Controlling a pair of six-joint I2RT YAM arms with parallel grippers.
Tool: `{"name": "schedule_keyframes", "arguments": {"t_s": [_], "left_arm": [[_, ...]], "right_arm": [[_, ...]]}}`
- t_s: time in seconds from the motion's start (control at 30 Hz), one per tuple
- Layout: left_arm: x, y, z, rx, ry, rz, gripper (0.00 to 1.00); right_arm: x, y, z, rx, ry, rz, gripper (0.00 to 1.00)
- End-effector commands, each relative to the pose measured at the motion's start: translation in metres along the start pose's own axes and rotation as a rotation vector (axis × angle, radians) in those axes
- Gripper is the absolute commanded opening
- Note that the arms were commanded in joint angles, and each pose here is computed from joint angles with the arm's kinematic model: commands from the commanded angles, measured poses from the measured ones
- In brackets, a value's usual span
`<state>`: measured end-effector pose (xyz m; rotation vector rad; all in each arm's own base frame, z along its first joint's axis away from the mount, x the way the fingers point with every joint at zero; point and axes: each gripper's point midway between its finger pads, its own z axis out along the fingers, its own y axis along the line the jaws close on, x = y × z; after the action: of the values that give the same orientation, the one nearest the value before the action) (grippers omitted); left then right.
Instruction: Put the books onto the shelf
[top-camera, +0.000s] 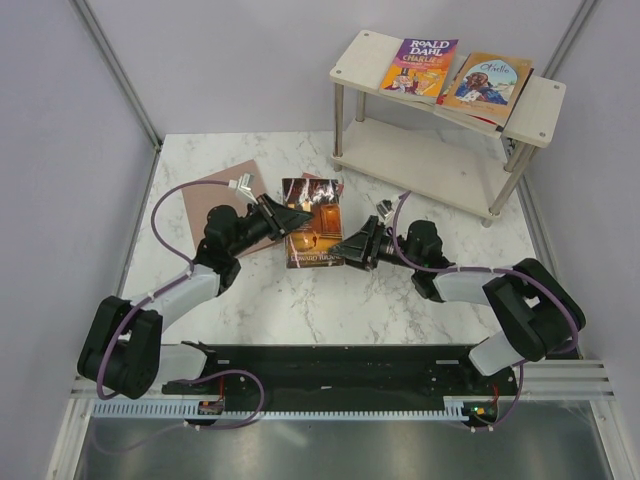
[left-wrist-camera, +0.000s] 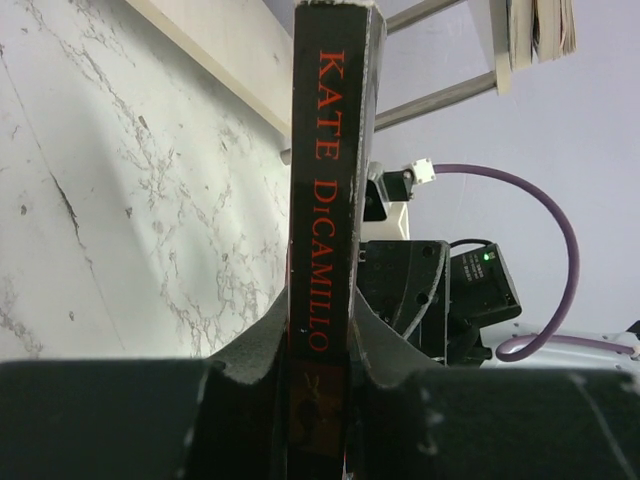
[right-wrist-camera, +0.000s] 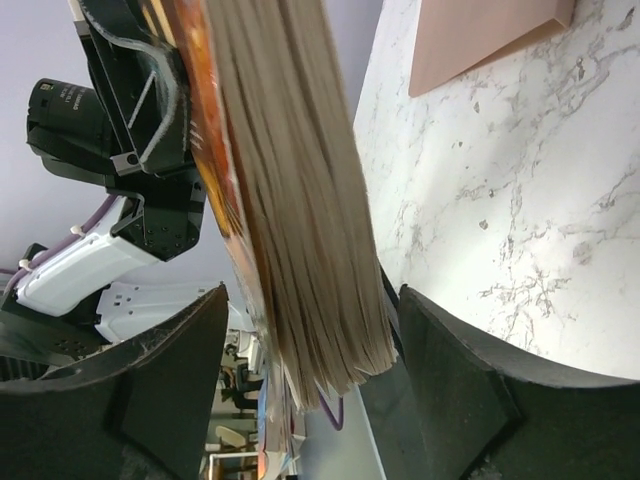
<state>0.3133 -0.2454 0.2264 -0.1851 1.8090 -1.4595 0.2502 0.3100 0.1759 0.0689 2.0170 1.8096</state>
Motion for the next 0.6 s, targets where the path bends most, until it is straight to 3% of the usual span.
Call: {"name": "schedule_keyframes", "arguments": {"t_s": [0.0,0.1,0.23,0.27,0.37,0.43,0.47,0.57], "left_arm": [[-0.022,-0.033,0.005,0.104,-0.064,0.037,0.02],[-0.021,-0.029,0.007,0.095,-0.066,0.032,0.02],[-0.020,-0.028,0.013,0.100,-0.058,0.027,0.02],[-0.018,-0.026,0.016,0.097,-0.049,0.023,0.02],[-0.014,-0.021,0.023,0.097,-0.024,0.013,0.02],[-0.010,-0.019,0.026,0.100,-0.006,0.001,0.02],[-0.009,-0.018,0.026,0.099,-0.001,-0.001,0.04],[-0.002,-0.005,0.028,0.068,0.021,-0.014,0.34]], "right_arm": [[-0.001,0.012,-0.003,-0.051,-0.027,-0.030,0.65],[0.000,0.020,-0.002,-0.086,-0.019,-0.041,0.40],[0.001,0.028,-0.001,-0.119,-0.005,-0.052,0.24],[0.001,0.029,-0.001,-0.123,-0.003,-0.056,0.13],[0.002,0.034,-0.002,-0.151,0.003,-0.074,0.01],[0.003,0.039,-0.005,-0.171,-0.003,-0.088,0.00],[0.002,0.039,-0.005,-0.168,-0.012,-0.092,0.00],[0.000,0.031,-0.007,-0.127,-0.038,-0.099,0.00]]}}
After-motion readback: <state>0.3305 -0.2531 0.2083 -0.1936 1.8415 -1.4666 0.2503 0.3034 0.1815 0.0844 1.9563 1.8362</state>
